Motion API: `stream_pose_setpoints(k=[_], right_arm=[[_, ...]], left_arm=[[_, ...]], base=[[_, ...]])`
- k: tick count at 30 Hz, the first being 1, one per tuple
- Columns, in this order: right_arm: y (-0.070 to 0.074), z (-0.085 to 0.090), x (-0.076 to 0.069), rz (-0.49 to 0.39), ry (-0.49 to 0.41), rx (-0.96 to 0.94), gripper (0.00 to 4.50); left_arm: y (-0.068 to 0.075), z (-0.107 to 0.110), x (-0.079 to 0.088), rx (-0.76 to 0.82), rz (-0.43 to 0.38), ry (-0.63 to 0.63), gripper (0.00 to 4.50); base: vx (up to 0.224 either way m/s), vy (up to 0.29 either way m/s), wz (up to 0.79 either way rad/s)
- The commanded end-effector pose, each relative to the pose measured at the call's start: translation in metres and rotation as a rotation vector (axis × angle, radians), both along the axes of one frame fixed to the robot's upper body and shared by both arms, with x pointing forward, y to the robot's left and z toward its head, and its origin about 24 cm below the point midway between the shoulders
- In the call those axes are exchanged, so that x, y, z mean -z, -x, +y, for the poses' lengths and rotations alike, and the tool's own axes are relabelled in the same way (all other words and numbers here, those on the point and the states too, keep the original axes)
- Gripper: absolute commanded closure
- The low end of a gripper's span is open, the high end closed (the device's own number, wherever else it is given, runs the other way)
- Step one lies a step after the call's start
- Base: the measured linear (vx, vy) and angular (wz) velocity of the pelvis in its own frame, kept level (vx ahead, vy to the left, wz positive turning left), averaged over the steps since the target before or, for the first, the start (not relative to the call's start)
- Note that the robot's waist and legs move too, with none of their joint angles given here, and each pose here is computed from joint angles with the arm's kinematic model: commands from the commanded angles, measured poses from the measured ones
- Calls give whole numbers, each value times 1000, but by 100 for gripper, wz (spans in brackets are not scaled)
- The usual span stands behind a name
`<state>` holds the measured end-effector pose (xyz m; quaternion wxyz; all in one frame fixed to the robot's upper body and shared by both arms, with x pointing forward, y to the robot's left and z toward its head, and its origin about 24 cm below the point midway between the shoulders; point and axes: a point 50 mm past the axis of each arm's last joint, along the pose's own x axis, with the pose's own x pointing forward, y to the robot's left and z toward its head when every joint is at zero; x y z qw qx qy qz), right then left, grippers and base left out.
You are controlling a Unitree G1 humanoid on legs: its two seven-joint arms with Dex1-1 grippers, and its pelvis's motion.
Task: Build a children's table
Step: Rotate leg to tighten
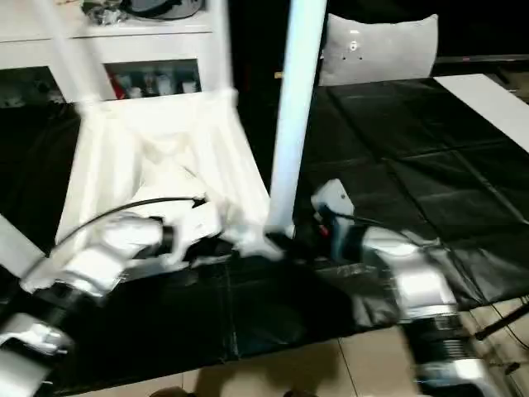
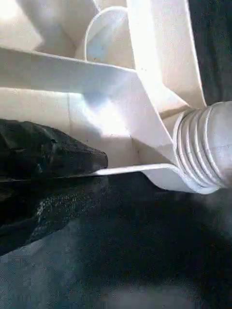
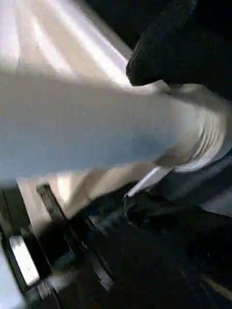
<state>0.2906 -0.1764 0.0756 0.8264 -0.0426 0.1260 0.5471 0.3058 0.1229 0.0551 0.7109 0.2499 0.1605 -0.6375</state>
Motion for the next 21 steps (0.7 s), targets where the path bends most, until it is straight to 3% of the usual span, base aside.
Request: stream_pose_setpoints(k=[1, 3, 5, 11, 21], right_arm=[[3, 3, -4, -4, -5, -84, 57], [5, 1, -4, -9, 33, -148, 57], [6, 1, -4, -1, 52, -195, 91], [11, 6, -3, 67, 25, -308, 139], [13, 11, 0, 108, -8, -349, 225]], left_arm=[[7, -10, -3, 149, 0, -13, 450], [9, -7, -2, 199, 7, -46, 450], [11, -6, -1, 235, 14, -65, 450], [12, -4, -2, 317, 19, -91, 450], [10, -5, -2, 324, 22, -91, 450]], base=[[0, 0, 0], [0, 0, 0], [0, 0, 0], [0, 0, 0], [0, 0, 0]])
